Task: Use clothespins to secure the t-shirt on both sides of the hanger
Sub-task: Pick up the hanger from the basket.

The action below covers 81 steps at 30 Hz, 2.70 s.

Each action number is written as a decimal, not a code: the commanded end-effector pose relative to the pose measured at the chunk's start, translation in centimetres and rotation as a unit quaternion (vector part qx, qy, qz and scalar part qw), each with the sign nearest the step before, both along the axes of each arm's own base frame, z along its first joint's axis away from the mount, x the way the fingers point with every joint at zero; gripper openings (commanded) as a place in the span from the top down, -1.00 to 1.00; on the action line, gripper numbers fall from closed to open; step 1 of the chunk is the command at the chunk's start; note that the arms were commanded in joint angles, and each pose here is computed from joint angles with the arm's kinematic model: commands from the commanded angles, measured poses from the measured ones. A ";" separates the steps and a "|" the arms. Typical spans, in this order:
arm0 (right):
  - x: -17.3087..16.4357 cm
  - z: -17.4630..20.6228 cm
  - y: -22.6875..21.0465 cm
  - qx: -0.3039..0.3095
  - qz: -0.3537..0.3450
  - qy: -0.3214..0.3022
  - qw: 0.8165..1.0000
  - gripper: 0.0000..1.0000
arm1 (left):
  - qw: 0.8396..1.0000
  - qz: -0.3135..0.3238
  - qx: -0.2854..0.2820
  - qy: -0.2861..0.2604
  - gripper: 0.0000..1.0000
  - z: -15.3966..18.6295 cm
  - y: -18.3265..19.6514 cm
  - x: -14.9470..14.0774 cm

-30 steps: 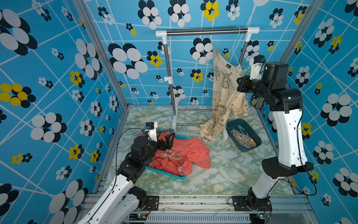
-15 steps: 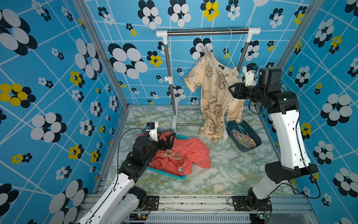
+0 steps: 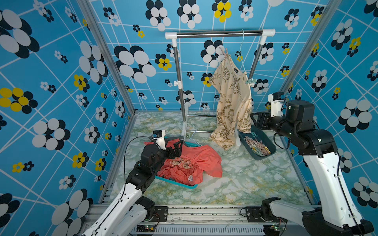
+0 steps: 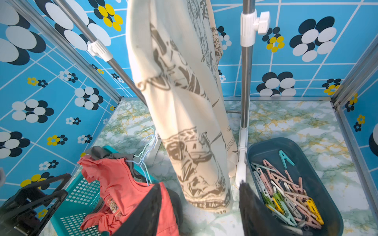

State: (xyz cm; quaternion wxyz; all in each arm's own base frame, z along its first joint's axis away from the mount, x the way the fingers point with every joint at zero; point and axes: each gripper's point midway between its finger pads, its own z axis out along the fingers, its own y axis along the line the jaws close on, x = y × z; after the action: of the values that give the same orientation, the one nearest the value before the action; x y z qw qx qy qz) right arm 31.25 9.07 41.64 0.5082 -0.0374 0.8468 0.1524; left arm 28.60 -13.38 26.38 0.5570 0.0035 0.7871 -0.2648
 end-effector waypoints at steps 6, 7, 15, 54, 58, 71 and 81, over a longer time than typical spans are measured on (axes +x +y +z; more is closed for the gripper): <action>-2.5 -5.4 6.7 0.078 0.184 0.053 0.978 -0.06 | 0.991 0.129 0.020 0.014 -0.88 -0.2 5.4 -0.8; -2.8 -6.3 7.4 0.069 0.196 0.064 0.976 -0.05 | 0.989 0.144 0.020 0.020 -0.86 -0.3 6.1 -1.0; -5.7 -14.6 11.7 -0.013 0.241 0.131 0.961 -0.02 | 0.975 0.214 -0.003 0.061 -0.70 -1.0 9.1 -1.0; -5.2 -25.4 14.6 -0.067 0.156 0.199 0.965 0.22 | 0.980 0.013 0.110 0.165 -0.33 -7.2 -3.2 7.6; -5.4 -25.5 14.0 -0.073 0.153 0.194 0.966 0.22 | 0.975 0.007 0.150 0.161 -0.78 -7.7 -4.7 8.8; -5.3 -26.1 13.0 -0.101 0.147 0.178 0.968 0.22 | 0.963 -0.004 0.199 0.182 -0.93 -9.5 -5.9 10.4; -5.5 -26.5 12.7 -0.099 0.140 0.184 0.968 0.24 | 0.960 -0.044 0.211 0.181 -0.43 -9.9 -9.5 12.2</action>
State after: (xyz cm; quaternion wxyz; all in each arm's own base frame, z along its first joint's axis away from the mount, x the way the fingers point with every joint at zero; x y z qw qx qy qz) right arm 25.89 22.30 15.38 0.3081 -0.1814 0.9215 0.1516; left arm 40.49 -21.36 16.02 0.3820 0.0834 0.9139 -0.1091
